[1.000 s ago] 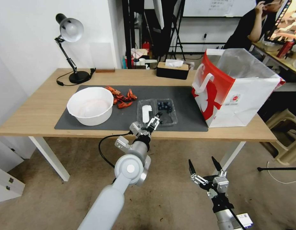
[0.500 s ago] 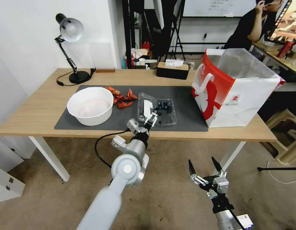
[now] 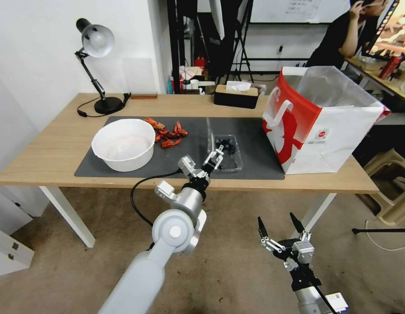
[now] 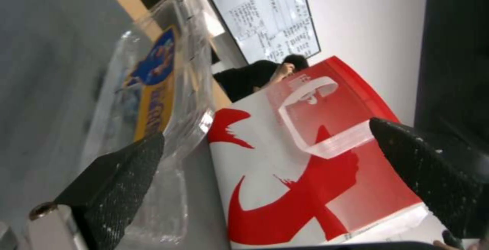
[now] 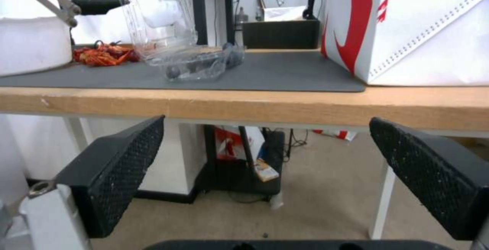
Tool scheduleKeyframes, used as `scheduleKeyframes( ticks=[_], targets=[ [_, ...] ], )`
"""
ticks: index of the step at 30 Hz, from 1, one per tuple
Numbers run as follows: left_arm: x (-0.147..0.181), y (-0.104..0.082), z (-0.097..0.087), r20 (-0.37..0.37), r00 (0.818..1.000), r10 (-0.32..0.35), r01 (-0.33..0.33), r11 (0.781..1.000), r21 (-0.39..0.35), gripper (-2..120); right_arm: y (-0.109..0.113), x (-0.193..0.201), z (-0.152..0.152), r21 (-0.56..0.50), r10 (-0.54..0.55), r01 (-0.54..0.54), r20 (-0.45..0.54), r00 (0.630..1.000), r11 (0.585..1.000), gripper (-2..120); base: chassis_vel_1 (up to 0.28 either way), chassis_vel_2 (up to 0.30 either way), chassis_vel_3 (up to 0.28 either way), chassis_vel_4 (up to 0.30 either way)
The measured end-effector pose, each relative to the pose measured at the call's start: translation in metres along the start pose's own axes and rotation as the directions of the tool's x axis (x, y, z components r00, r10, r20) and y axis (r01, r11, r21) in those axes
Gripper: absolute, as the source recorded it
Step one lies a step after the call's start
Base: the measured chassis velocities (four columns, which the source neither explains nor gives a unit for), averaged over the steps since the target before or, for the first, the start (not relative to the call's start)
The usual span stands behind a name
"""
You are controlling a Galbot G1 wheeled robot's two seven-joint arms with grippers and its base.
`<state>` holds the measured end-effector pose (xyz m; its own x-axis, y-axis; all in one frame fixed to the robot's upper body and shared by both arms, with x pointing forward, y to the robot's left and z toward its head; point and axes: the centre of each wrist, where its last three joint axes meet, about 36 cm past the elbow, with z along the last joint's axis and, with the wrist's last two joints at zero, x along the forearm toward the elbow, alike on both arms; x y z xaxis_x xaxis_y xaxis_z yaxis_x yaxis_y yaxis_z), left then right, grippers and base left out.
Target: Close the takeout container lid, then place the container into the takeout bag.
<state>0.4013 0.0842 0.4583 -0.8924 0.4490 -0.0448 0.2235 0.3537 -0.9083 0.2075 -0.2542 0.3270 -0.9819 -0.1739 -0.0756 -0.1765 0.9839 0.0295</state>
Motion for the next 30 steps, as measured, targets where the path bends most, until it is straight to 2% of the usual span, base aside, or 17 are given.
scheduleKeyframes(
  ticks=[5,15,21,26,28,30],
  targets=[
    [-0.005,0.0,-0.002,-0.033,0.999,0.034,-0.035,0.999,-0.029,100,-0.002,0.002,-0.005,0.007,0.003,-0.003,0.006,1.0,1.0,100,0.0,0.0,0.0,0.0],
    [-0.023,-0.008,-0.007,-0.107,0.992,0.06,-0.063,0.998,-0.018,100,0.0,0.005,-0.01,0.008,0.011,-0.011,0.007,1.0,1.0,100,0.0,0.0,0.0,0.0],
    [-0.039,-0.009,-0.001,-0.143,0.99,0.006,-0.01,1.0,-0.022,100,-0.003,0.004,-0.019,0.009,0.018,-0.018,0.017,1.0,1.0,100,0.0,0.0,0.0,0.0],
    [-0.052,-0.006,0.0,-0.145,0.989,-0.032,0.03,0.999,-0.02,97,-0.003,0.004,-0.019,0.006,0.02,-0.02,0.017,1.0,1.0,100,0.0,0.0,0.0,0.0],
    [-0.058,-0.006,0.0,-0.147,0.988,-0.051,0.049,0.999,-0.012,87,-0.002,0.004,-0.017,0.002,0.02,-0.02,0.016,1.0,1.0,100,0.0,0.0,0.0,0.0],
    [-0.06,-0.006,-0.001,-0.149,0.987,-0.058,0.057,0.998,-0.007,84,-0.001,0.003,-0.017,0.0,0.019,-0.019,0.015,1.0,1.0,100,0.0,0.0,0.0,0.0]
  ],
)
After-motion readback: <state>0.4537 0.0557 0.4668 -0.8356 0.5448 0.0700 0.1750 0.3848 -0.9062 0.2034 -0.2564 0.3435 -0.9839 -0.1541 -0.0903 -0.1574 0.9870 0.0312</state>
